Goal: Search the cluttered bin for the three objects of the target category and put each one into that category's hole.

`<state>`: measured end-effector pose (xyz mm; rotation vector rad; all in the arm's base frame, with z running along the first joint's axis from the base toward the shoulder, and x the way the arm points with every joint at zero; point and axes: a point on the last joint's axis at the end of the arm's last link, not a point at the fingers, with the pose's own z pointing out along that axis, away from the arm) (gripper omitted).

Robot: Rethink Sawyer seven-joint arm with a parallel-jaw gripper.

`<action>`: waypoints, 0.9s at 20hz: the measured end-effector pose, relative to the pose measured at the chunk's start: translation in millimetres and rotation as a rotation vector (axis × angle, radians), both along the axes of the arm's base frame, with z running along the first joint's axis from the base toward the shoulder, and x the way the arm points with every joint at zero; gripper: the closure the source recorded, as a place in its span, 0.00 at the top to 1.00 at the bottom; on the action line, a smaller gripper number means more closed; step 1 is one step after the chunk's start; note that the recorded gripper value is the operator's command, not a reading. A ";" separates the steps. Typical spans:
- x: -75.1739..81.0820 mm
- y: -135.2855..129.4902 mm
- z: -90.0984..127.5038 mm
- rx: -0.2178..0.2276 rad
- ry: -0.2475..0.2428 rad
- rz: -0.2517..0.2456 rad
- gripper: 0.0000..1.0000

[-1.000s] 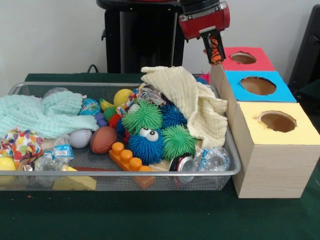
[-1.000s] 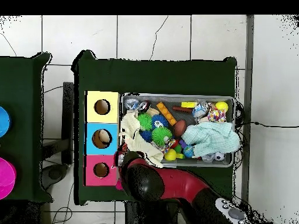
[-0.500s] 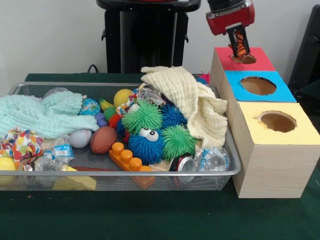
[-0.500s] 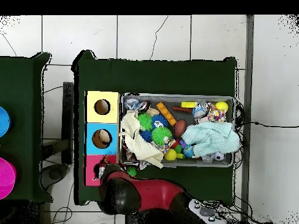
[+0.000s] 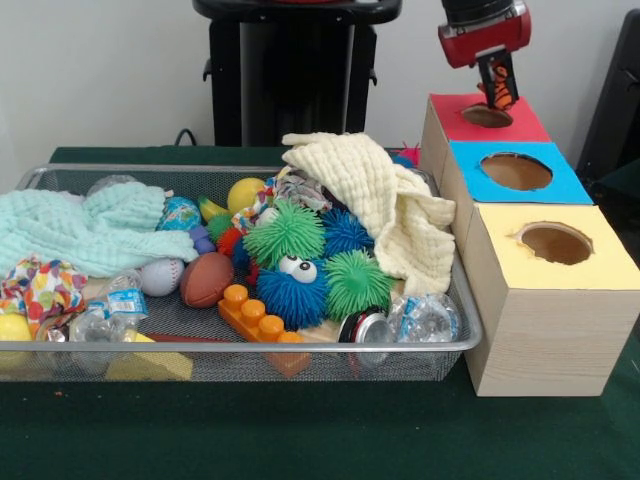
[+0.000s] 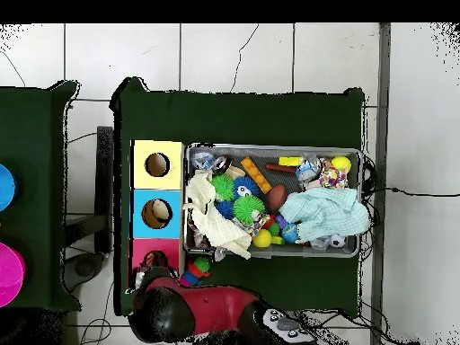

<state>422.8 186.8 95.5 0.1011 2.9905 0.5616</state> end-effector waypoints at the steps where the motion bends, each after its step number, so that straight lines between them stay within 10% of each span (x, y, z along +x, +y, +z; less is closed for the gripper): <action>1: -3.2 0.3 -2.7 -0.004 0.009 0.000 0.00; 18: -9.7 -12.8 -22.3 -0.025 0.014 -0.063 0.00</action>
